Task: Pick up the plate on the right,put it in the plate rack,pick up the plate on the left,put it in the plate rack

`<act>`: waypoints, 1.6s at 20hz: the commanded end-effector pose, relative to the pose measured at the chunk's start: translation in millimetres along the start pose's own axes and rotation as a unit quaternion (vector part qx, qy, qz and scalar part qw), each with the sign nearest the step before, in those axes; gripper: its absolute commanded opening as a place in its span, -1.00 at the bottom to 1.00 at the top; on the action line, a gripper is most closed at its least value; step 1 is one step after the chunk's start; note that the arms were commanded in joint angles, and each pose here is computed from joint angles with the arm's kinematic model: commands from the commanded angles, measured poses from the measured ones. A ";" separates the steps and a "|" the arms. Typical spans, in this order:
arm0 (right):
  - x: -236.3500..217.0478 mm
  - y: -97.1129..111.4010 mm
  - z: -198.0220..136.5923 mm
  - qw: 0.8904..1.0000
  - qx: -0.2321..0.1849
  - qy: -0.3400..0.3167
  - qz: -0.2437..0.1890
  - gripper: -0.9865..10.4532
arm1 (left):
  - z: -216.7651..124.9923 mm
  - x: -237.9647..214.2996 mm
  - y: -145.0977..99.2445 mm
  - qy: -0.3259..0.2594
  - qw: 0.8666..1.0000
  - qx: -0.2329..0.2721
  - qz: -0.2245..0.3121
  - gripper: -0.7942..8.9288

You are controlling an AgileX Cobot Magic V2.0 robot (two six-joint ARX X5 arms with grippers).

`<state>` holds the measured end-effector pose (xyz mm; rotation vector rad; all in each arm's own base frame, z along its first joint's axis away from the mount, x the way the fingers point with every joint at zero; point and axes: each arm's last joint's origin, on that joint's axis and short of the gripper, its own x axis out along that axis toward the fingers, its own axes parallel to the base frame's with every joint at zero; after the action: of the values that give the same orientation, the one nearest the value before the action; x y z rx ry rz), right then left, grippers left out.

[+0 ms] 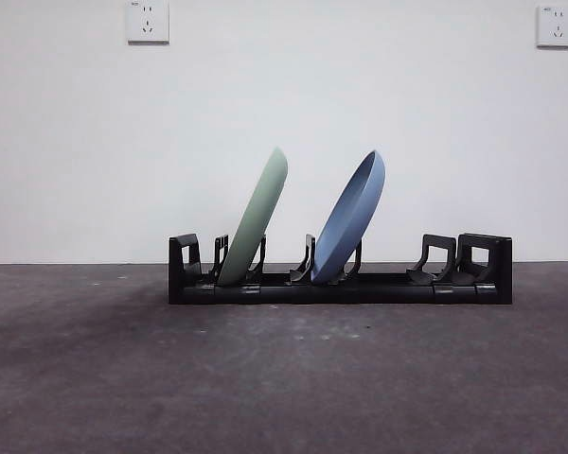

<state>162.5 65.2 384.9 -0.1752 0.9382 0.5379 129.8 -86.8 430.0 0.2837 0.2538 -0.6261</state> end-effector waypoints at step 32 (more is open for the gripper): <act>1.3 -3.3 28.4 0.990 -0.022 -0.135 -0.019 -0.82 | -291.2 20.0 -11.5 -0.051 0.973 -0.088 0.208 -0.84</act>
<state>184.1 72.7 402.4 -0.1581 0.6540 0.5334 95.2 -9.2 153.5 0.1476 0.1369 -0.2036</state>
